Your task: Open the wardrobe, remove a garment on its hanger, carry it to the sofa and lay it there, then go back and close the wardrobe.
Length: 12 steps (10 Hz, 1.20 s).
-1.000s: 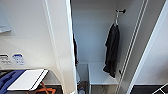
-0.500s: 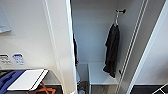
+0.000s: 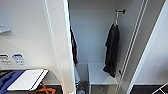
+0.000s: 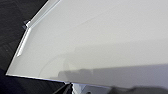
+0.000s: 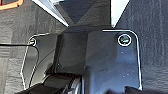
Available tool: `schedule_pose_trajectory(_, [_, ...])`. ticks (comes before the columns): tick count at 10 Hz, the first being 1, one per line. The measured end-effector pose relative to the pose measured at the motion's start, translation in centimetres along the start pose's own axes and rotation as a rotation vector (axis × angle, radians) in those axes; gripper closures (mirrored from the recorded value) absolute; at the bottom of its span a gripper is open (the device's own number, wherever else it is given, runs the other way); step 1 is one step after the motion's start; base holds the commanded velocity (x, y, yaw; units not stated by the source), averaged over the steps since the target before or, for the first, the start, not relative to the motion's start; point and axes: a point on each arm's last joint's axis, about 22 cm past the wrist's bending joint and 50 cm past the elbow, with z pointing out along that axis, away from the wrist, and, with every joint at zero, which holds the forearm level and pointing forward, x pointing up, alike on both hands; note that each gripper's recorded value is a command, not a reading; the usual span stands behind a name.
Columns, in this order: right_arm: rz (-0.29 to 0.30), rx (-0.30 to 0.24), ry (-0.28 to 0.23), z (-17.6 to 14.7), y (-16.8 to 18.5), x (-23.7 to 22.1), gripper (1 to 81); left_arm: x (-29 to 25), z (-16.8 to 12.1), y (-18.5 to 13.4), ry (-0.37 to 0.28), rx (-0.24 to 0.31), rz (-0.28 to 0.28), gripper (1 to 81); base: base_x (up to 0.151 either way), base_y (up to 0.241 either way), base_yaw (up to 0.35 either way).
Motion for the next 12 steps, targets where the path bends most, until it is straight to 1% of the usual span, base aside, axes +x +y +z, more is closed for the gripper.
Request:
schedule_pose_trajectory(1, [-0.001,-0.004,-0.001,-0.1,0.3,0.0,1.0,1.0,-0.6,-1.8,0.009,0.024,-0.015,1.0,0.0,0.0,0.0])
schedule_pose_trajectory(2, [-0.001,-0.002,0.0,0.0,0.2,0.0,1.0,1.6,-1.3,-3.5,0.016,0.046,-0.07,1.0,0.0,0.0,0.0])
schedule_pose_trajectory(3, [-0.002,0.003,0.0,0.0,-0.2,0.0,1.0,2.7,-2.3,-6.1,0.031,0.077,-0.11,1.0,0.0,0.0,0.0])
schedule_pose_trajectory(4, [-0.002,0.006,0.0,0.1,-0.5,0.0,1.0,4.5,-3.7,-8.8,0.066,0.104,-0.139,1.0,0.0,0.0,0.0])
schedule_pose_trajectory(6, [-0.002,0.009,0.001,0.2,-0.6,0.0,1.0,10.2,-6.7,-14.0,0.185,0.16,-0.246,1.0,0.0,0.0,0.0])
schedule_pose_trajectory(7, [-0.002,0.009,0.001,0.2,-0.6,0.0,1.0,12.5,-7.6,-15.1,0.228,0.171,-0.249,1.0,0.0,0.0,0.0])
schedule_pose_trajectory(8, [-0.002,0.01,0.001,0.2,-0.8,0.1,1.0,14.6,-7.0,-13.4,0.262,0.13,-0.233,1.0,0.0,0.0,0.0])
schedule_pose_trajectory(9, [-0.002,0.013,0.0,0.3,-1.0,0.0,1.0,14.6,-5.8,-11.0,0.248,0.091,-0.203,1.0,0.0,0.0,0.0])
schedule_pose_trajectory(10, [-0.002,0.016,0.001,0.3,-1.2,0.1,1.0,12.5,-5.1,-9.9,0.201,0.067,-0.16,1.0,0.0,0.0,0.0])
schedule_pose_trajectory(11, [-0.003,0.019,0.003,0.4,-1.4,0.3,1.0,10.3,-5.7,-11.2,0.17,0.084,-0.163,1.0,0.0,0.0,0.0])
schedule_pose_trajectory(12, [-0.003,0.019,0.004,0.4,-1.4,0.3,1.0,10.2,-6.8,-13.2,0.17,0.115,-0.161,1.0,0.0,0.0,0.0])
